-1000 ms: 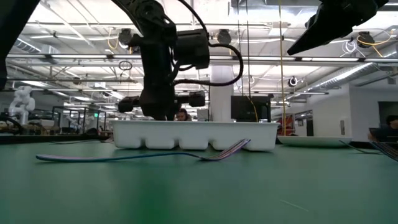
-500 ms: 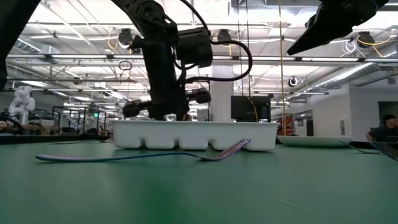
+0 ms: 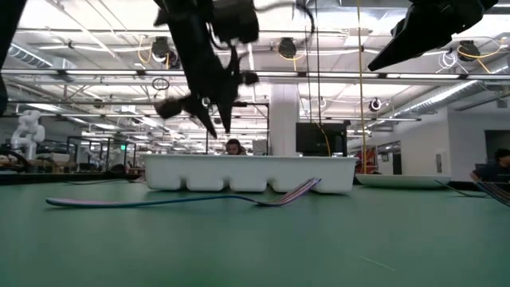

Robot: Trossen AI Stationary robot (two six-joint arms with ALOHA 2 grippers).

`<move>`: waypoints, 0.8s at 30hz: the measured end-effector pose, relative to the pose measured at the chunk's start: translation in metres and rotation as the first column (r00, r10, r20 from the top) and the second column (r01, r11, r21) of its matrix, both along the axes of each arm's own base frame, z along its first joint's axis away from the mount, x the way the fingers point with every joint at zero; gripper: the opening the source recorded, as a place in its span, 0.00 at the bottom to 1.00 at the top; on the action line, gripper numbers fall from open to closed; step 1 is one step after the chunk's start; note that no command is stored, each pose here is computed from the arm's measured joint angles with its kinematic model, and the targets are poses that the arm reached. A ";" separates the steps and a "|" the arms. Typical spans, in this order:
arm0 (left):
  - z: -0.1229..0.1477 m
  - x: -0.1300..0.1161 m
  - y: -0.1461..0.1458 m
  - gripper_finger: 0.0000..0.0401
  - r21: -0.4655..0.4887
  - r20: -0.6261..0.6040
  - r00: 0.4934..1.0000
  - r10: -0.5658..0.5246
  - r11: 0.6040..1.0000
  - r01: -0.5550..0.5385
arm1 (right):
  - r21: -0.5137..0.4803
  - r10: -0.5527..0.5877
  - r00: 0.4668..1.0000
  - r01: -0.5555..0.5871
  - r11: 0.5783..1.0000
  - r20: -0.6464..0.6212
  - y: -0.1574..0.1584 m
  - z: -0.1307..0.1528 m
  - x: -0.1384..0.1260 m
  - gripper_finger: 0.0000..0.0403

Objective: Sort silverware
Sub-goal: Put the blue fork into the silverware tray

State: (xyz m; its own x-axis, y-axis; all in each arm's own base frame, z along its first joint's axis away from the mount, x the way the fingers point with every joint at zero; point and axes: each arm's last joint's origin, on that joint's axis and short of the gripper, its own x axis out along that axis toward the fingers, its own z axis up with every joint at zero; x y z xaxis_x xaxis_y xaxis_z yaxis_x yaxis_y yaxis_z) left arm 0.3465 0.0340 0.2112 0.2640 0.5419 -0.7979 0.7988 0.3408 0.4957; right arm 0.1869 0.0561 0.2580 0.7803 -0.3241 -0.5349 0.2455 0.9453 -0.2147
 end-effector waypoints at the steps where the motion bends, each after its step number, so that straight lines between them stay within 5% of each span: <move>1: 0.009 -0.004 -0.001 0.31 -0.025 0.066 0.996 0.067 0.998 -0.066 | 0.000 0.000 1.000 0.000 1.000 -0.001 0.000 0.000 0.000 0.31; 4: 0.032 -0.018 -0.006 0.31 -0.143 0.233 0.927 0.295 0.953 -0.267 | 0.004 -0.001 1.000 0.001 1.000 -0.002 0.000 0.000 0.000 0.31; 7: 0.052 -0.036 -0.012 0.31 -0.316 0.295 0.822 0.487 0.861 -0.397 | 0.015 -0.009 1.000 0.009 1.000 0.000 0.000 -0.001 0.000 0.31; 13: 0.082 -0.073 -0.026 0.31 -0.661 0.163 0.594 0.788 0.535 -0.527 | 0.027 -0.012 1.000 0.011 1.000 0.021 0.000 0.001 0.001 0.31; 19: 0.103 -0.110 -0.036 0.31 -0.721 0.084 0.383 0.920 0.322 -0.614 | 0.035 -0.012 0.999 0.010 0.999 0.038 0.001 0.002 0.002 0.31; 24: 0.112 -0.134 -0.034 0.31 -0.747 0.054 0.069 0.996 0.086 -0.659 | 0.057 -0.025 0.999 0.022 0.998 0.042 0.001 0.002 0.002 0.31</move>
